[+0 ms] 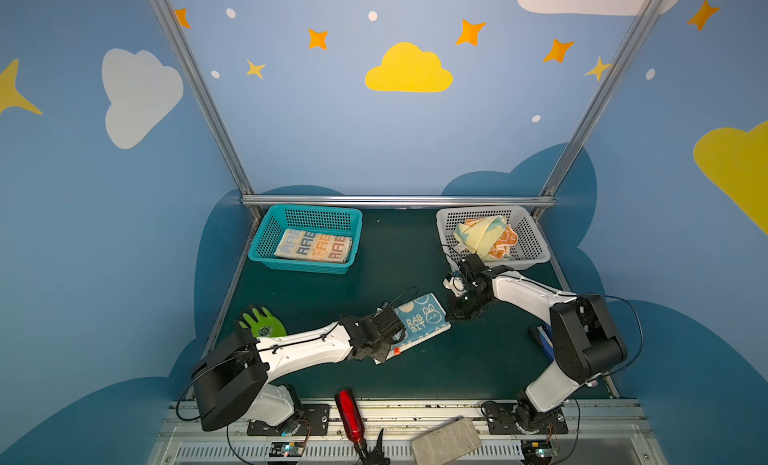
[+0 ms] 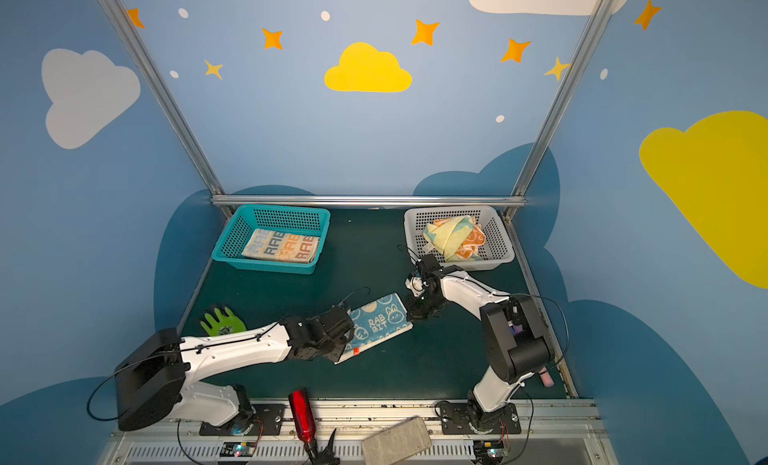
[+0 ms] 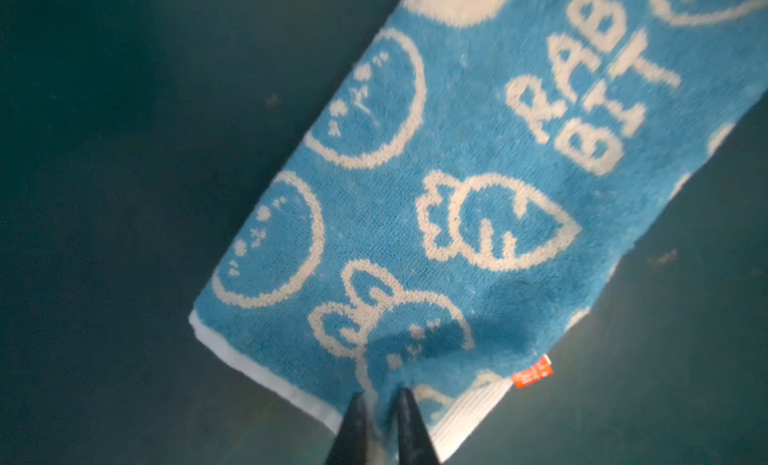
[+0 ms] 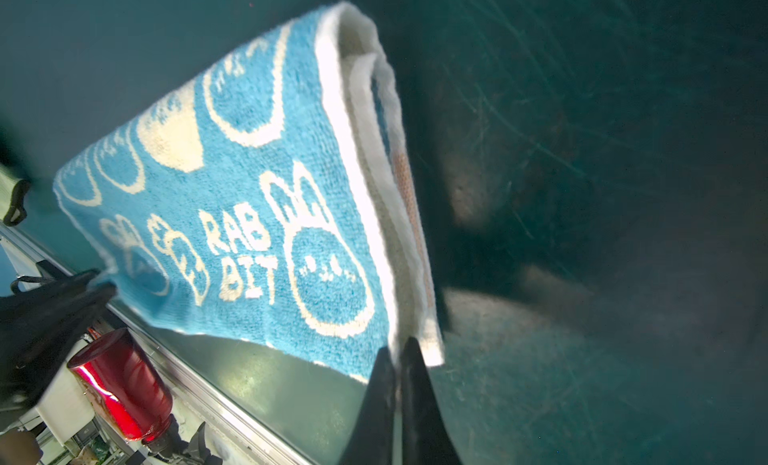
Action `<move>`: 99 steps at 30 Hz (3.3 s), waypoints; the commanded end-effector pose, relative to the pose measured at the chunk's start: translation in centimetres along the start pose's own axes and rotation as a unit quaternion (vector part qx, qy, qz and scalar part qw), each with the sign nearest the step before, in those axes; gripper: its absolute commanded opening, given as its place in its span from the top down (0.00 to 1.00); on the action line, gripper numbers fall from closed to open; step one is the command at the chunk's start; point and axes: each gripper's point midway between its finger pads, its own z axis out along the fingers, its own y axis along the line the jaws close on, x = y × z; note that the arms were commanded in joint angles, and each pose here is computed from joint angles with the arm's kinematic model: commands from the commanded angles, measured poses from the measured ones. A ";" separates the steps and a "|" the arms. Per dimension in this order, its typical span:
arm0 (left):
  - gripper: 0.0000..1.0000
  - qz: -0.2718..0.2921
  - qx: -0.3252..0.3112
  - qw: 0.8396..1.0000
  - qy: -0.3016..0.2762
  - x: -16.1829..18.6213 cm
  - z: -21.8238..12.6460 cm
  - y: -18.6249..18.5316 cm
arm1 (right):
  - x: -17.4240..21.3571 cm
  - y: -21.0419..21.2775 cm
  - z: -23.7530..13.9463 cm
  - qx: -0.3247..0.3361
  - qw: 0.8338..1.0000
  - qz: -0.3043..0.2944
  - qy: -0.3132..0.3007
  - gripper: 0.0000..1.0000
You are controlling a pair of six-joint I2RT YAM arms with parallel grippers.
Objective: Fold and stack the towels
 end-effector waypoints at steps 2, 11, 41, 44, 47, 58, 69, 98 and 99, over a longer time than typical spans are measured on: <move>0.62 0.009 -0.017 1.000 0.022 1.7 0.5 0.1 | 0.1 -0.4 0.2 0.013 1.000 0.002 0.001 0.93; 0.26 -0.036 0.009 0.998 -0.052 0.5 -2.3 0.6 | -0.4 -0.6 -2.3 0.045 0.998 0.005 -0.034 0.68; 0.08 -0.329 0.139 0.934 0.031 2.4 2.0 1.8 | -2.2 2.7 4.0 0.013 0.999 0.011 -0.036 0.78; 0.16 -0.330 0.140 0.932 0.048 2.6 2.9 1.6 | -2.1 2.4 4.3 0.016 0.999 0.013 -0.033 0.80; 0.25 -0.331 0.151 0.928 0.077 3.1 3.9 0.8 | -2.1 2.4 4.3 0.016 0.999 0.014 -0.034 0.83; 0.54 -0.318 0.142 0.932 0.101 2.0 6.1 0.5 | -2.4 2.2 4.2 0.015 0.999 0.018 -0.041 0.95; 0.96 -0.286 0.074 0.954 0.045 -2.7 5.2 4.3 | -3.4 2.8 2.7 0.004 0.997 -0.001 -0.083 0.92; 0.96 -0.109 -0.082 0.990 0.047 -23.6 -2.2 19.4 | -1.5 3.8 -5.0 0.036 0.959 -0.113 -0.256 0.54; 0.96 -0.109 -0.082 0.990 0.045 -24.2 -2.6 20.0 | -1.4 3.8 -5.0 0.035 0.959 -0.114 -0.258 0.54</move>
